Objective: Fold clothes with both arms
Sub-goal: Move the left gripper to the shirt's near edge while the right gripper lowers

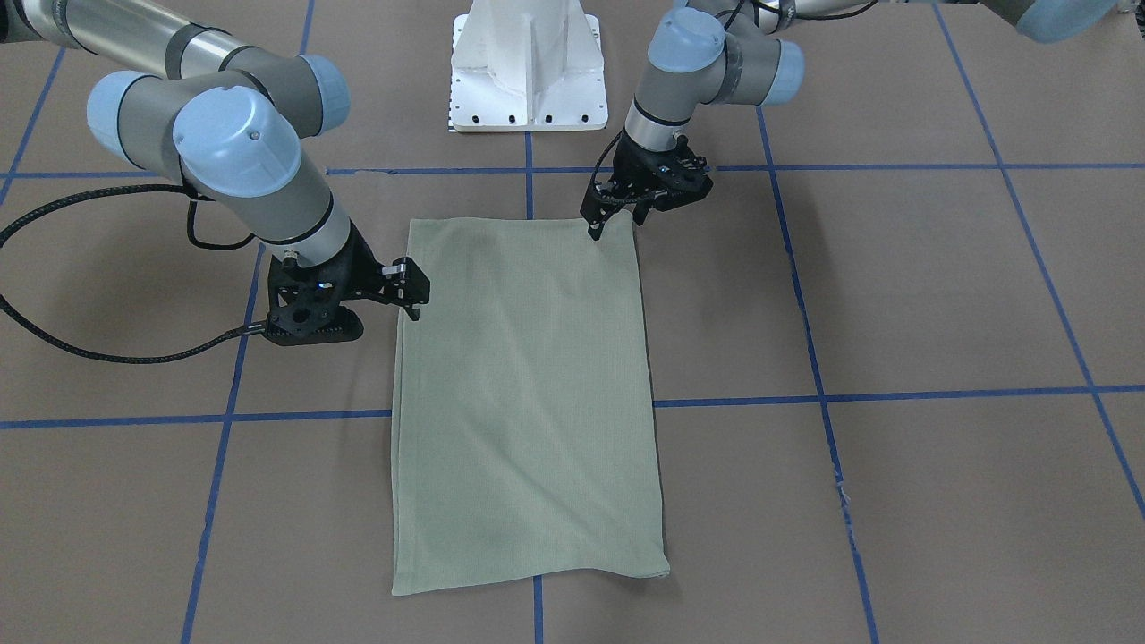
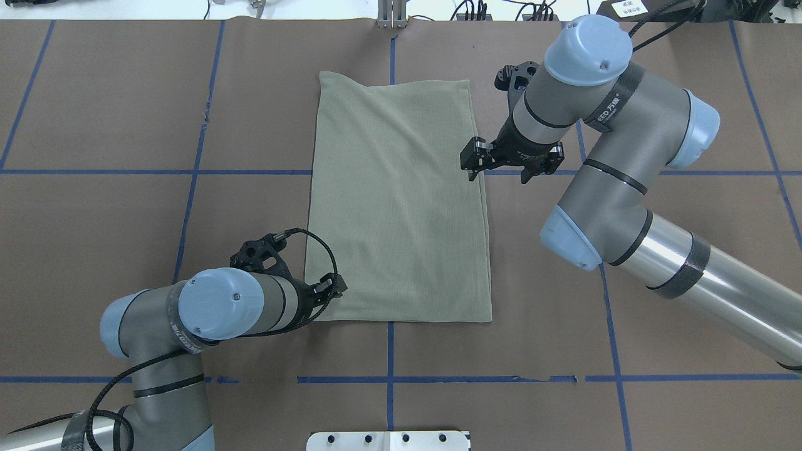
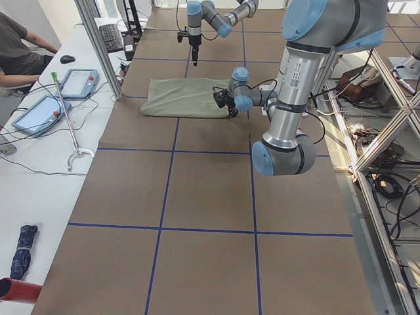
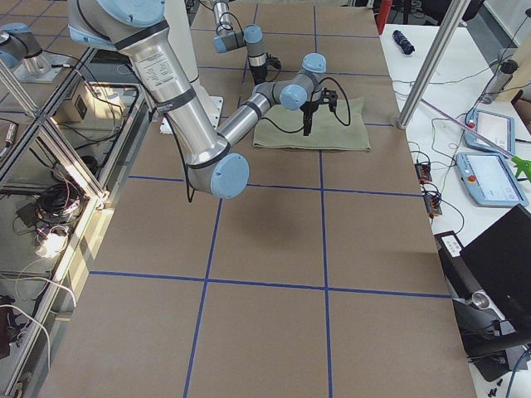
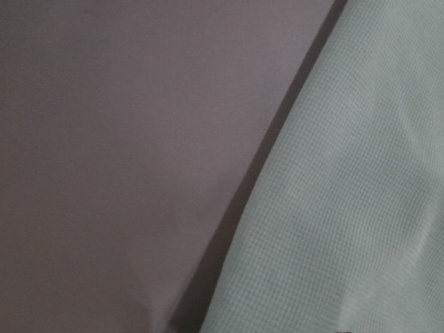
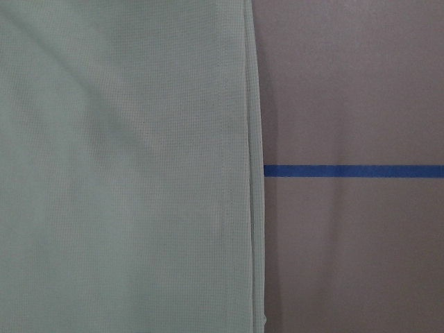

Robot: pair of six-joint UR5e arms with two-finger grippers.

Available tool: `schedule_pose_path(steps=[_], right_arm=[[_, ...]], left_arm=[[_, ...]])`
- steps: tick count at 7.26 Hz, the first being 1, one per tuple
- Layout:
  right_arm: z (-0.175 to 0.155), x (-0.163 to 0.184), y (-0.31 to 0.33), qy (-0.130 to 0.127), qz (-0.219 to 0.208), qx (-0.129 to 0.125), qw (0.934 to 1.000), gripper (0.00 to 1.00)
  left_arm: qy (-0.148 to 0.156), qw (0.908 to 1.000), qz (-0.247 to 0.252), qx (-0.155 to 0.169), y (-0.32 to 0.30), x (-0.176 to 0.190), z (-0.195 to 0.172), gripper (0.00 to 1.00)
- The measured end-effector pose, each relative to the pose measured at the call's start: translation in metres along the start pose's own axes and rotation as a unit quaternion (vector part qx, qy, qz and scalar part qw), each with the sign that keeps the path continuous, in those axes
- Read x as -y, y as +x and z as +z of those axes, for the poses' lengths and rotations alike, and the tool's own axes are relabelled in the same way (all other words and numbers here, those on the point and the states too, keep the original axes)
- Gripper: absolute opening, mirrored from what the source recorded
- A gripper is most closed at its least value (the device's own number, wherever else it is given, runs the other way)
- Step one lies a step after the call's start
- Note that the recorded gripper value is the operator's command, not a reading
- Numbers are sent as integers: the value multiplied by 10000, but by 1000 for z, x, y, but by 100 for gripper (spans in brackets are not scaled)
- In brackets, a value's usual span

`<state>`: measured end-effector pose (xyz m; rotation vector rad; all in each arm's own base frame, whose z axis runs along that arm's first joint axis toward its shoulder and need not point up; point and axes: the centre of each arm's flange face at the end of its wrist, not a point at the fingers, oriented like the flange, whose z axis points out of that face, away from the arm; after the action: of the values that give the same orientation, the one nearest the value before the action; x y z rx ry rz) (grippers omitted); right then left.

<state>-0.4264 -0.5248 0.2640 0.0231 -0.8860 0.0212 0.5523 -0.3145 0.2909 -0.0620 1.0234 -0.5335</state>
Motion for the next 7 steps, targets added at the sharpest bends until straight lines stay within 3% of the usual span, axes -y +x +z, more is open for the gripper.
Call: schedule_pose_path(steps=[1,4,5,7], right_arm=[[1,0,1,-4,5,-7,10000,100],[2,0,2,-11,11,-16,10000,100],[2,-1,3,-12,14,-18,10000,100],[1,-2,2,-13,12,-7,10000,100]], left_arm=[[-8,10000,1,-21,2,0,-2,29],[-7,10000,21,-39,2,1,-6,21],[-9,10000,26,-40,3,1,-11,0],[-14,10000,34,-10,6,-4,-25,0]])
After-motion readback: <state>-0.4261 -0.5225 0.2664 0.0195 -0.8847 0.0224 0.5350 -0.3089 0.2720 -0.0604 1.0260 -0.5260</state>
